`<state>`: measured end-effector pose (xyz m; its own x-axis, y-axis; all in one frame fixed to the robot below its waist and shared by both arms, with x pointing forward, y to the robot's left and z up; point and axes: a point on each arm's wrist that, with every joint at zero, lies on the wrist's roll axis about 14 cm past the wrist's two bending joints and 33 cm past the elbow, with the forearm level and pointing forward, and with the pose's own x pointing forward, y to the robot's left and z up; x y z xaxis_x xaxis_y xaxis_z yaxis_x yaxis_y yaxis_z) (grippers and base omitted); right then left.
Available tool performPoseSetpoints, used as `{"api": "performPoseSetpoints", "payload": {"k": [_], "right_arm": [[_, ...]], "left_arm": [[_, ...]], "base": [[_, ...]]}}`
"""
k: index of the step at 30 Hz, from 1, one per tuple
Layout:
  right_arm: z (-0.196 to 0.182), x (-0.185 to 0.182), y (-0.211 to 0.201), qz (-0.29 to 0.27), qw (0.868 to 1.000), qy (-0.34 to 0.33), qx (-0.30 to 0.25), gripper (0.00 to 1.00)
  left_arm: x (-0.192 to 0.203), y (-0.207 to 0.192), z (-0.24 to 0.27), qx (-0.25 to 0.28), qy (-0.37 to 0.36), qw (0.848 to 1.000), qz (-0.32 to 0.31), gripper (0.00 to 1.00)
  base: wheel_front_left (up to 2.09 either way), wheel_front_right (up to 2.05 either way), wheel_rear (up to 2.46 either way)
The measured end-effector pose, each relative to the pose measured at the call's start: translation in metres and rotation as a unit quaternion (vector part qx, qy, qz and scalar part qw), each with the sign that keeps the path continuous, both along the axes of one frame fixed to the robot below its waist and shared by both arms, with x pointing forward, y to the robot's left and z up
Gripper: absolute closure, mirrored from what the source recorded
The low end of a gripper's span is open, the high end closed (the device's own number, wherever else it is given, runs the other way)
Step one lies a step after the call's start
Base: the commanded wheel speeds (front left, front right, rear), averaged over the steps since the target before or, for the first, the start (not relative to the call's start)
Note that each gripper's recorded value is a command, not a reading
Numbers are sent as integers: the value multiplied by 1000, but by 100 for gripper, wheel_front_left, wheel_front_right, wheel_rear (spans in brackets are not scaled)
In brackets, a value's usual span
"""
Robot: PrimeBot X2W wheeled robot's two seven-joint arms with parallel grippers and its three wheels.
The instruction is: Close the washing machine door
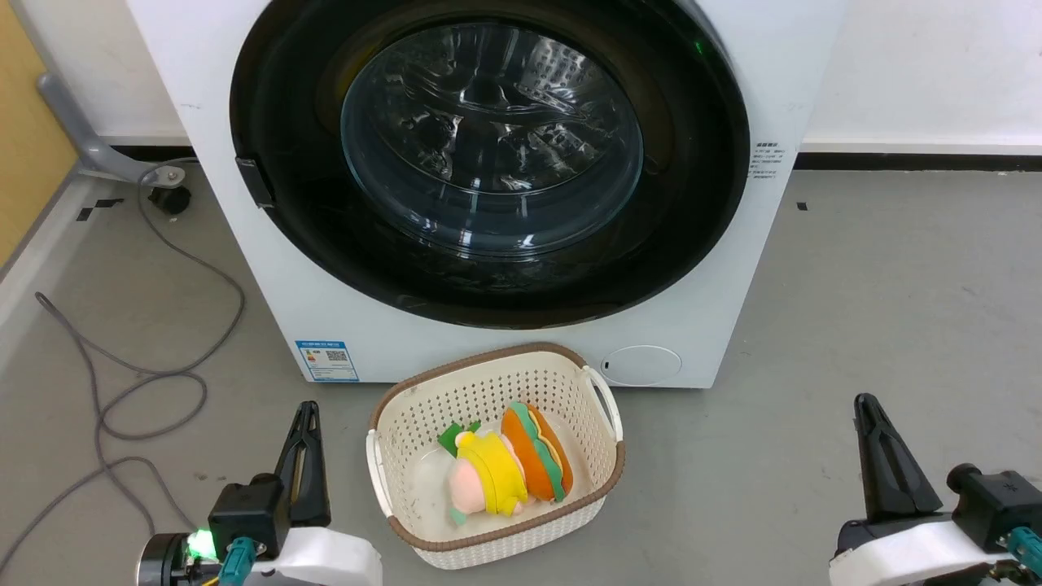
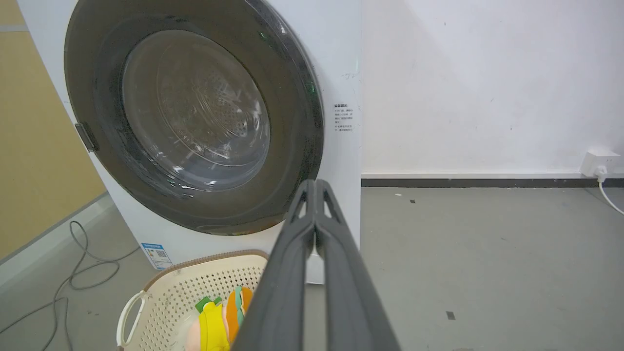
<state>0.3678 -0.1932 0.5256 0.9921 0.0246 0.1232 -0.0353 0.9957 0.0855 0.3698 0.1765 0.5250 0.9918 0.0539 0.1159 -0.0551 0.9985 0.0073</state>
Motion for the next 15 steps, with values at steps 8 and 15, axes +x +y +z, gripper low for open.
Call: {"api": "performPoseSetpoints", "payload": {"k": [8, 15], "right_arm": [[0, 1, 2, 4, 1000, 4, -4, 100], [1, 1, 5, 8, 1000, 7, -11, 100]], "left_arm": [[0, 0, 0, 1, 4, 1000, -2, 100], [1, 0, 0, 2, 8, 1000, -5, 100]], "base": [[0, 0, 0], [0, 0, 0]]}}
